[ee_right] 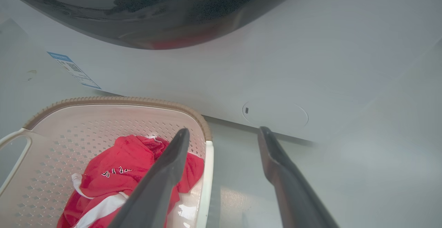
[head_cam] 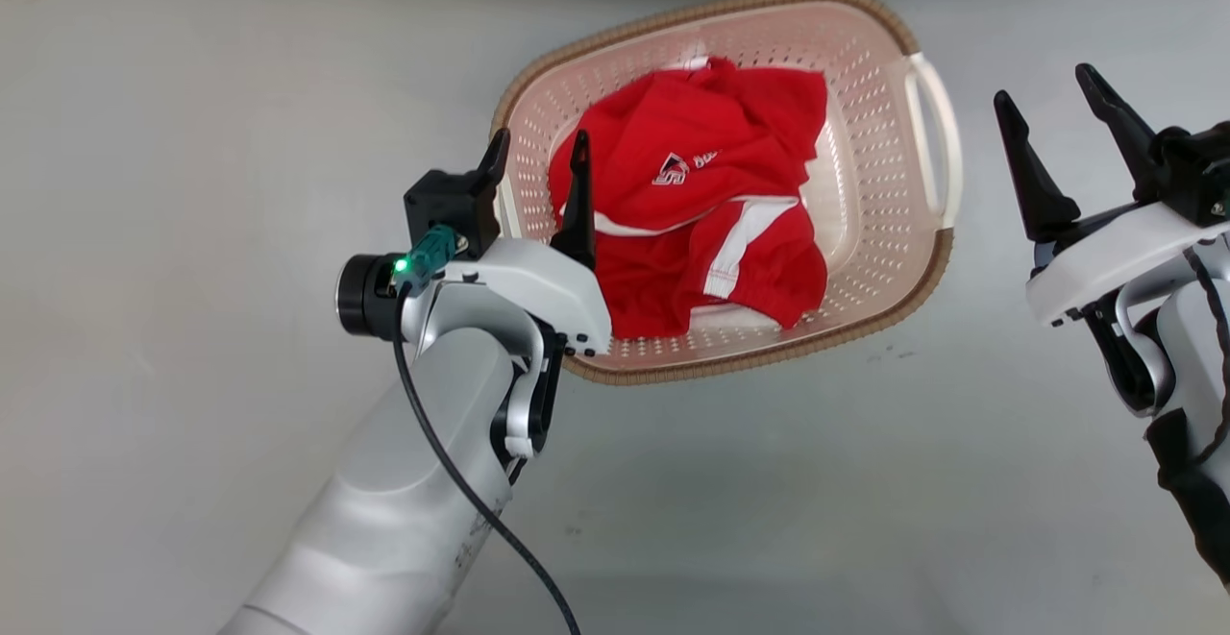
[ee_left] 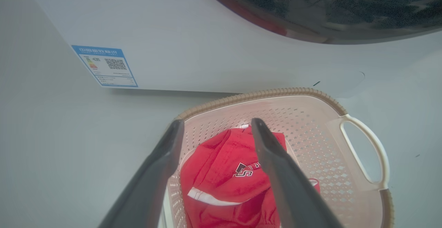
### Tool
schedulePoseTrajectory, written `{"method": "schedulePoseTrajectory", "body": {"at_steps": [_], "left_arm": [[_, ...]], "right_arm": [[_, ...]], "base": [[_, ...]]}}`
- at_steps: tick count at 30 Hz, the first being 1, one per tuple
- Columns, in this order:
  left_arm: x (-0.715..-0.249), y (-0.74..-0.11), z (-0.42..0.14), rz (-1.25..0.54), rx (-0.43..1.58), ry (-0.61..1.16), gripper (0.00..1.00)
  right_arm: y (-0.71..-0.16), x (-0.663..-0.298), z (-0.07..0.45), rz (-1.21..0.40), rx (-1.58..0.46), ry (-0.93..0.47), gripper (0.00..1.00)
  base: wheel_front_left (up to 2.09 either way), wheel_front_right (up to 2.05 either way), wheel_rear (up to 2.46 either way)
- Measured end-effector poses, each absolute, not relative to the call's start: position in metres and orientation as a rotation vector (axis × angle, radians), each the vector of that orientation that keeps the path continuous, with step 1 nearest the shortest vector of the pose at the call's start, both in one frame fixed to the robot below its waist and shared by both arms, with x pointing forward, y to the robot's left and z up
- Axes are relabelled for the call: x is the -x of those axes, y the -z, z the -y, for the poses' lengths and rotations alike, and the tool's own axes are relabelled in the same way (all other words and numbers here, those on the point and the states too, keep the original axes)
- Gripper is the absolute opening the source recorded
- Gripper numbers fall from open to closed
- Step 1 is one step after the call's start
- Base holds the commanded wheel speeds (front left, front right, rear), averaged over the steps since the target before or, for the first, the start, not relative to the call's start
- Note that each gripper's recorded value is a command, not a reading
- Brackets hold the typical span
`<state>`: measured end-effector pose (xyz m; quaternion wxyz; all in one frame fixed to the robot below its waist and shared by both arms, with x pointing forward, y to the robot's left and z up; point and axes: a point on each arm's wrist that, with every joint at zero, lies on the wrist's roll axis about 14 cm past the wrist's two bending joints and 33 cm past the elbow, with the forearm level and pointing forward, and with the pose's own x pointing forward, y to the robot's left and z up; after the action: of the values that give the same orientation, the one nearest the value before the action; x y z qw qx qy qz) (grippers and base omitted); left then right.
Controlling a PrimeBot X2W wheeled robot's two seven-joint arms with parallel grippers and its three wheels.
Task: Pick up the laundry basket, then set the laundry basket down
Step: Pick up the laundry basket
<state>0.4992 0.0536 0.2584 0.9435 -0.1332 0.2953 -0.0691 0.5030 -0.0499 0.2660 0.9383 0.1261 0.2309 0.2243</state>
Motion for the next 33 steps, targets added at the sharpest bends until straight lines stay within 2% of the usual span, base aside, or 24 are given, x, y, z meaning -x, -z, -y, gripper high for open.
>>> {"method": "schedulePoseTrajectory", "body": {"at_steps": [9,17,20,33], "left_arm": [[-0.495,-0.323,-0.068,-0.456,0.284,0.119,1.0],[-0.474,-0.371,-0.082,-0.349,0.302,0.11,1.0],[-0.462,-0.4,-0.091,-0.273,0.304,0.105,1.0],[-0.4,-0.455,-0.129,-0.115,0.293,0.067,1.0]], "right_arm": [[-0.343,-0.51,0.064,-0.305,-0.23,-0.417,1.0],[-0.404,-0.495,0.069,-0.187,-0.206,-0.405,1.0],[-0.437,-0.483,0.073,-0.115,-0.189,-0.397,1.0],[-0.509,-0.421,0.09,0.054,-0.177,-0.348,1.0]], "base": [[0.0,0.0,0.0],[0.0,0.0,0.0],[0.0,0.0,0.0],[0.0,0.0,0.0]]}}
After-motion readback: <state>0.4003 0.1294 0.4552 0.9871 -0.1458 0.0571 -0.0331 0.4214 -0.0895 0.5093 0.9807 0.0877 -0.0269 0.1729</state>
